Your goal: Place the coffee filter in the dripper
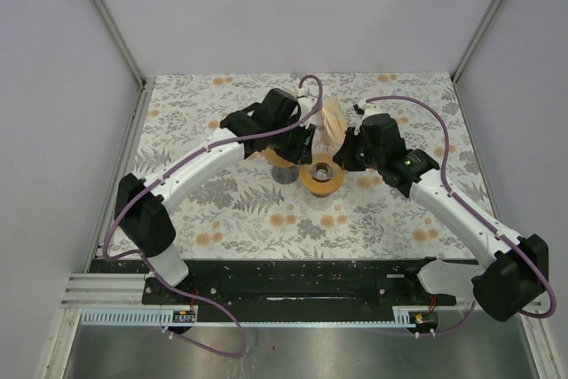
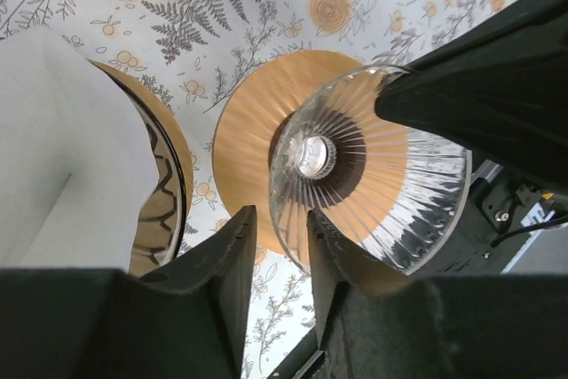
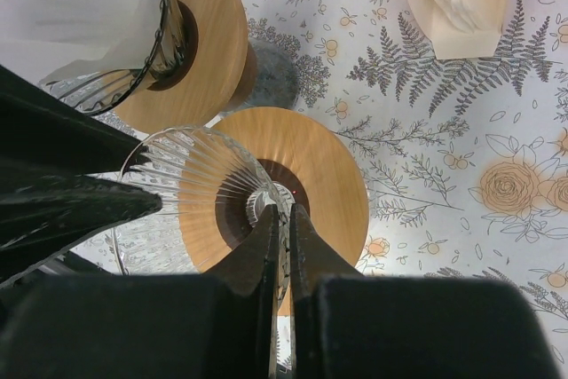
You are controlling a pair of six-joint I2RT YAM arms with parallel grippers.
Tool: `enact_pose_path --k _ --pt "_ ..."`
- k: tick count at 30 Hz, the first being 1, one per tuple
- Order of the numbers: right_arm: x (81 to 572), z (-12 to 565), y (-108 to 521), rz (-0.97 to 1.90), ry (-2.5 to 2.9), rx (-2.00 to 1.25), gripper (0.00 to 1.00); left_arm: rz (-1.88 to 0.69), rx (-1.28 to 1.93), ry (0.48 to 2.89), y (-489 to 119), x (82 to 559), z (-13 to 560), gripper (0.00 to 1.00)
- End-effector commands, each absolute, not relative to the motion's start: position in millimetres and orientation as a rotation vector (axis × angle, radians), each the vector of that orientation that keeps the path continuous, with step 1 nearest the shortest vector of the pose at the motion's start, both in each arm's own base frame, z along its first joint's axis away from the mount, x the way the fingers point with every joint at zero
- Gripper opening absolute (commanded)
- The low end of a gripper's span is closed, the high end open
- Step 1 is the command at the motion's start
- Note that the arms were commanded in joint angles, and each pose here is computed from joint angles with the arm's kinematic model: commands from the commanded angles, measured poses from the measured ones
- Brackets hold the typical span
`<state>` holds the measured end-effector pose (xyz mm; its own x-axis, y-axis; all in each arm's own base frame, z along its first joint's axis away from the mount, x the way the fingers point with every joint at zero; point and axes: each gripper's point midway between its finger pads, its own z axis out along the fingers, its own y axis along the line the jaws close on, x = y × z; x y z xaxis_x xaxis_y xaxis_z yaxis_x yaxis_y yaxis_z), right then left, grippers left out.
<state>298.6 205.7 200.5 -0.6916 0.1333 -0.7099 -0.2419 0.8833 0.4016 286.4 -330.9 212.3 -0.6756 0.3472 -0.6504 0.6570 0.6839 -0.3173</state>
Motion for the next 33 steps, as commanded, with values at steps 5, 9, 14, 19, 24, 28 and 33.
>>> enact_pose_path --k 5,9,14,19,24,28,33 --pt "287.1 168.1 191.2 0.522 2.367 -0.106 0.0 -0.772 0.784 2.346 -342.4 287.0 200.7 0.09" --pt "285.2 148.8 184.6 0.495 2.419 -0.084 0.0 -0.791 0.783 2.412 -340.8 277.9 181.5 0.0" --pt "279.8 134.7 176.3 0.476 2.458 -0.044 0.0 -0.846 0.771 2.502 -336.9 259.3 154.0 0.0" --pt "278.5 145.0 181.2 0.512 2.507 -0.004 0.0 -0.891 0.775 2.567 -338.0 246.8 136.3 0.0" --pt "272.8 158.3 187.5 0.547 2.567 -0.024 0.0 -0.963 0.782 2.565 -346.6 243.6 146.7 0.0" --pt "274.1 139.9 184.9 0.573 2.641 -0.013 0.0 -1.025 0.781 2.577 -351.7 239.0 153.9 0.0" --pt "277.3 116.5 180.7 0.584 2.672 0.031 0.0 -0.999 0.785 2.624 -348.3 237.1 136.1 0.0"
